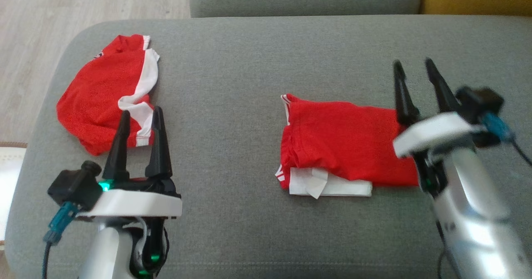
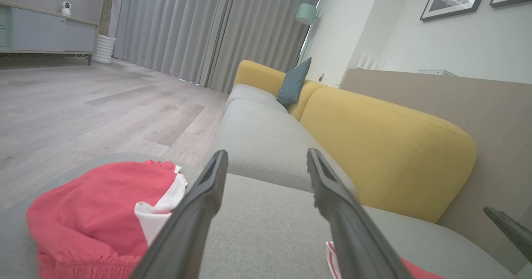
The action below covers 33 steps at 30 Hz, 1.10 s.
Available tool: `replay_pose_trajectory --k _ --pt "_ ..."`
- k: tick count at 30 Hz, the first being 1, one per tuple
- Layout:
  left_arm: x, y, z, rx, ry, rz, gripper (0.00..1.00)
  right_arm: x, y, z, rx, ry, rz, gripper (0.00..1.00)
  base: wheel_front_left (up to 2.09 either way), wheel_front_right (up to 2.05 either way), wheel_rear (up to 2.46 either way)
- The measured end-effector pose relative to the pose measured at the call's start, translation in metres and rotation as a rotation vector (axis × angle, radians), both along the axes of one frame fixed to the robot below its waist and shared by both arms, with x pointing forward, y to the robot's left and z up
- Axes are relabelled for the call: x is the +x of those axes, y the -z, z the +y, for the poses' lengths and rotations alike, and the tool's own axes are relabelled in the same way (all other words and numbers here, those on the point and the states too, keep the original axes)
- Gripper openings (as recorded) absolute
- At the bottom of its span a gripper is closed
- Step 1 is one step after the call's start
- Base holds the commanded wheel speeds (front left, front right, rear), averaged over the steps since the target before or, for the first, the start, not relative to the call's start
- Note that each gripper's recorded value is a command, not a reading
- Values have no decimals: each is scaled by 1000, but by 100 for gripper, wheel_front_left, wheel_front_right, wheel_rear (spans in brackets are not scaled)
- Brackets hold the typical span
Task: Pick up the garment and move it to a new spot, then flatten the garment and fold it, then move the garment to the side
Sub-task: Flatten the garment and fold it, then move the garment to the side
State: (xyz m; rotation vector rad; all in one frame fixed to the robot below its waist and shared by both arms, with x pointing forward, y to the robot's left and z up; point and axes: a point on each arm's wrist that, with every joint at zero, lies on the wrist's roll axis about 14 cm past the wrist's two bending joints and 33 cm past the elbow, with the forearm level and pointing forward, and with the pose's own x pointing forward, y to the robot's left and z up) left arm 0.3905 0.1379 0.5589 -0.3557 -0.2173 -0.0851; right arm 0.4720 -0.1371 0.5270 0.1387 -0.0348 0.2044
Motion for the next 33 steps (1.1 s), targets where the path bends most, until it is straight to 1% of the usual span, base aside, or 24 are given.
replay_pose_trajectory --k 4,5,10,14,18,29,33 --pt "3 -6 -4 6 9 -20 100 -28 12 -27 -49 84 -19 100 0 0 0" --pt "3 -6 -4 6 9 -20 100 -28 12 -27 -49 84 -19 100 0 0 0" --pt "4 -10 -9 32 21 -37 100 -54 18 -44 -67 147 -28 100 0 0 0" --pt "2 -7 -14 73 32 -35 100 -67 20 -48 -51 161 -28 100 0 0 0" --pt "-6 8 -20 96 50 7 100 -78 31 -49 -23 170 4 100 0 0 0" --pt "-6 17 -18 100 41 34 100 -77 41 -48 -11 170 32 100 0 0 0" --pt "-2 23 -19 99 45 51 100 -74 65 -52 3 183 122 100 0 0 0"
